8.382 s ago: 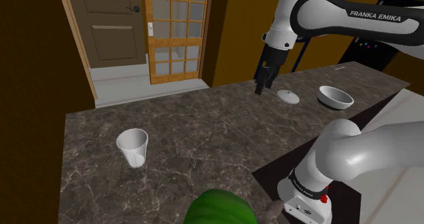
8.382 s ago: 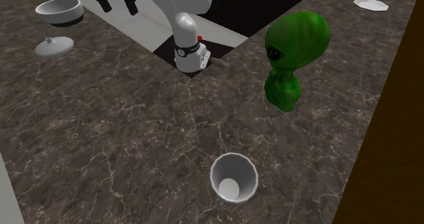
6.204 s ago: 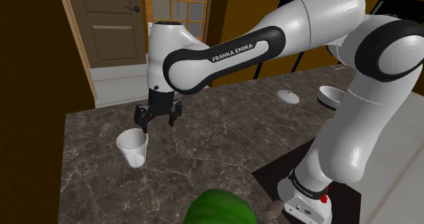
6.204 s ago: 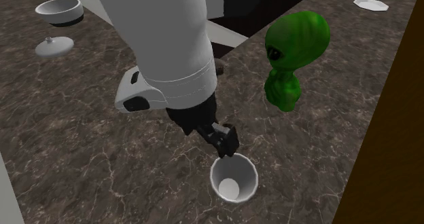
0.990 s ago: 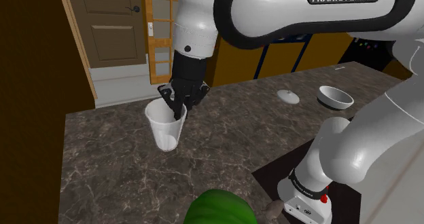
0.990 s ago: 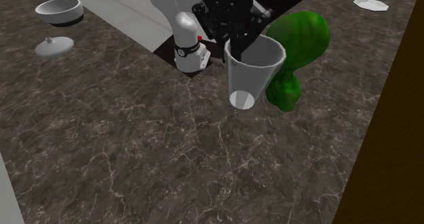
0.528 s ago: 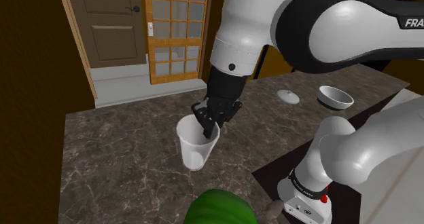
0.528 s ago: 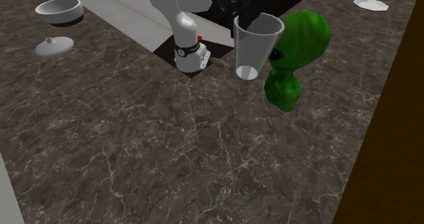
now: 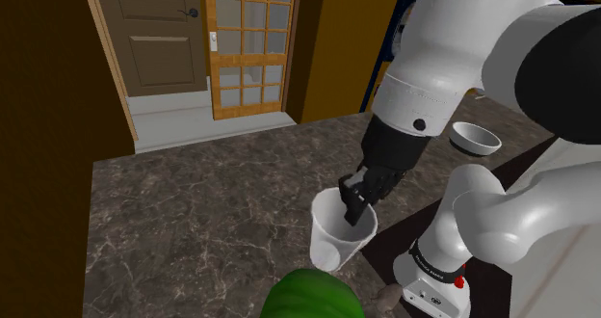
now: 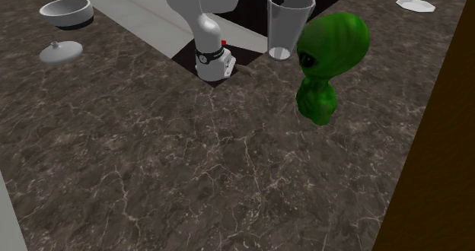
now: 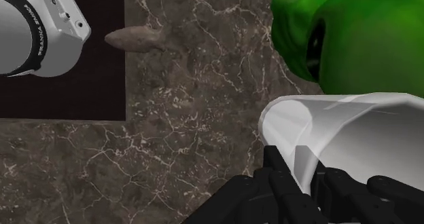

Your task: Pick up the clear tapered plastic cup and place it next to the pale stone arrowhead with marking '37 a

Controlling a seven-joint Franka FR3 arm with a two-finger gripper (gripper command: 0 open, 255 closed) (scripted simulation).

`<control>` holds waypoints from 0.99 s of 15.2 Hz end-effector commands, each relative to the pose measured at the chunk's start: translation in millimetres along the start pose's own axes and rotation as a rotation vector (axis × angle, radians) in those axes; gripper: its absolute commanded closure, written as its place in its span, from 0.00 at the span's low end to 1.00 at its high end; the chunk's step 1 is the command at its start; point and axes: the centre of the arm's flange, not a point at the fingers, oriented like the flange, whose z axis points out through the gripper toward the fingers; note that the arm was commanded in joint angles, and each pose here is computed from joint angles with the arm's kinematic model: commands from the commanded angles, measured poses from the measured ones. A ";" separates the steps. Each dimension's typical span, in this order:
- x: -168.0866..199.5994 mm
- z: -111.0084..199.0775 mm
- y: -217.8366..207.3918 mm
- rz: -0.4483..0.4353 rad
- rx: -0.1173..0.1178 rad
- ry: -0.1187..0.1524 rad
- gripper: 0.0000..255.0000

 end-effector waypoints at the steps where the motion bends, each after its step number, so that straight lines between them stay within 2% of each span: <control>1: -25.7 -0.9 10.6 0.000 0.000 0.000 1.00; 15: -194.4 -6.0 95.6 0.000 0.000 0.000 1.00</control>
